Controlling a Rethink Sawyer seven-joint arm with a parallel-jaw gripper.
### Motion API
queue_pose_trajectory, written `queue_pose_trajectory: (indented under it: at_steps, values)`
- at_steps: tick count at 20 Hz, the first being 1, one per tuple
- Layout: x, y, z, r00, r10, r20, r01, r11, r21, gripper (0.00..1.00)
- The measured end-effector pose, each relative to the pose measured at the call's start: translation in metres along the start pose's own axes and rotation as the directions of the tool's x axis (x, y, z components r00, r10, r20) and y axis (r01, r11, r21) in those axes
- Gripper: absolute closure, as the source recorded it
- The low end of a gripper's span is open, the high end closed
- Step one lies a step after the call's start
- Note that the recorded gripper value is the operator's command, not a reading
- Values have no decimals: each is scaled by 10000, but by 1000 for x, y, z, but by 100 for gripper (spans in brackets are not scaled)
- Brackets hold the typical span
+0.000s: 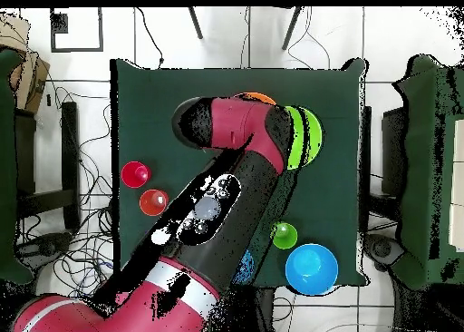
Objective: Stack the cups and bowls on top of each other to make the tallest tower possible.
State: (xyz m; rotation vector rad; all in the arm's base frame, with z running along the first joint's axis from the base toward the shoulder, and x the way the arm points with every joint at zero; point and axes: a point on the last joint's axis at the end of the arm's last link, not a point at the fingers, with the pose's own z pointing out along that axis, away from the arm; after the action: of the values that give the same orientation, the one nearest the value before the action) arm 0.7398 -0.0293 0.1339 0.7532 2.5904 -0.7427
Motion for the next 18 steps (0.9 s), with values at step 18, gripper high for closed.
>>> queue_pose_trajectory:
  at_steps: [18]
  values:
    - [2, -11, 14, 9979, -589, 267, 556, 9923, 1105, 100]
